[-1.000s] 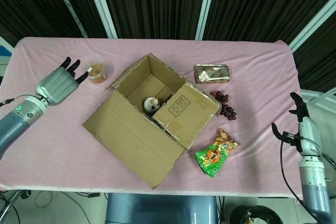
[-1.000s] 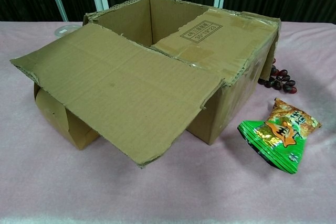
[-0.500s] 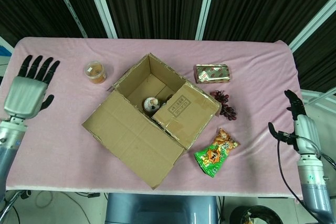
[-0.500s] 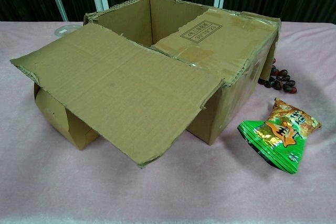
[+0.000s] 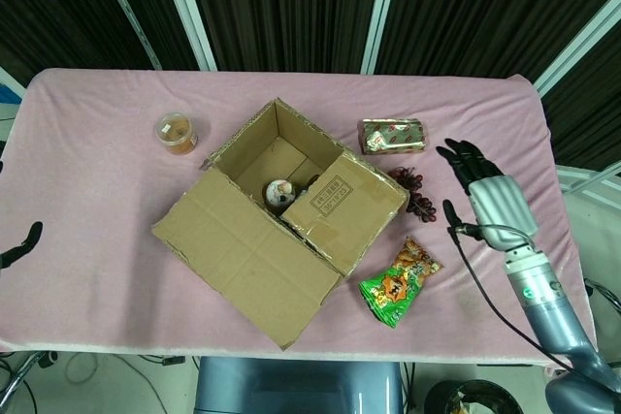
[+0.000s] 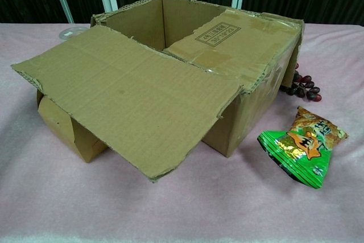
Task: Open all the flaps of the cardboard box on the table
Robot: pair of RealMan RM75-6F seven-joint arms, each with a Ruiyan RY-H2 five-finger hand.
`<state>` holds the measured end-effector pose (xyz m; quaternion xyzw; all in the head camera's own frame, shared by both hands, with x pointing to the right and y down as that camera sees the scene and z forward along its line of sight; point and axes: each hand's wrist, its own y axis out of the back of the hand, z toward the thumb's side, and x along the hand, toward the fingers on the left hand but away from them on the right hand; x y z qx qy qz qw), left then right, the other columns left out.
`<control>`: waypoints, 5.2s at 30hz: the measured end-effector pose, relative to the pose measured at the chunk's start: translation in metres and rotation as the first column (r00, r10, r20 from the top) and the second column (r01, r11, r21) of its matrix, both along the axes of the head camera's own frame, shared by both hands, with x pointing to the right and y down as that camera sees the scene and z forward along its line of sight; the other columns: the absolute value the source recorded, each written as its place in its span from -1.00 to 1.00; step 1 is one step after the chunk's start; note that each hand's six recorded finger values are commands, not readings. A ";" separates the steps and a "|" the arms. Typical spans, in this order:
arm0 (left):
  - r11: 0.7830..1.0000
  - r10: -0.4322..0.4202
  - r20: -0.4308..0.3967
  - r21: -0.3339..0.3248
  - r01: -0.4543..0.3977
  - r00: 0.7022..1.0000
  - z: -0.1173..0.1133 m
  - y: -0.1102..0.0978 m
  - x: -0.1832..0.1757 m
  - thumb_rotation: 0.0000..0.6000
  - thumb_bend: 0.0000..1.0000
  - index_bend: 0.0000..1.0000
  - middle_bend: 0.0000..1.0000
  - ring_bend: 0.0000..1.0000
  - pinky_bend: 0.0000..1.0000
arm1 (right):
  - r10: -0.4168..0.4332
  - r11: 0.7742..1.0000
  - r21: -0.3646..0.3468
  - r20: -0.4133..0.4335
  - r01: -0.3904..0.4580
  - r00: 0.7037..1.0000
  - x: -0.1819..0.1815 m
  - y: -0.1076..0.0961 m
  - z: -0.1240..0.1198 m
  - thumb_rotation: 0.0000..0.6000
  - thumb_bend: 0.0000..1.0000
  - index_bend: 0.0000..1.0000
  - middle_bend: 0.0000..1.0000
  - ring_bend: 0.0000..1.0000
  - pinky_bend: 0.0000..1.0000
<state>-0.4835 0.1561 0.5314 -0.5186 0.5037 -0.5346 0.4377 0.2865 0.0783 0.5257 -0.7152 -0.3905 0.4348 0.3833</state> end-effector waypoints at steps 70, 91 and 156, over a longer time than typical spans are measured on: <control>0.998 -0.011 -0.130 -0.066 0.003 0.991 0.016 0.001 -0.008 1.00 -0.53 -1.00 -0.92 -1.00 -0.95 | -0.594 0.722 -0.067 -0.569 0.688 0.569 -0.215 -0.047 0.028 1.00 0.38 0.09 -0.38 -0.81 -0.54; 0.998 -0.005 -0.130 -0.063 -0.003 0.992 0.013 0.002 -0.007 1.00 -0.53 -1.00 -0.92 -1.00 -0.96 | -0.580 0.688 -0.124 -0.687 0.715 0.438 -0.192 -0.034 -0.015 1.00 0.56 -0.33 -0.53 -0.85 -0.55; 0.996 -0.011 -0.109 -0.086 0.001 0.994 0.016 0.001 -0.008 1.00 -0.53 -1.00 -0.91 -1.00 -0.98 | -0.532 0.655 -0.360 -0.844 0.665 0.068 -0.136 -0.019 -0.084 1.00 -0.42 -0.30 -0.52 -0.86 -0.55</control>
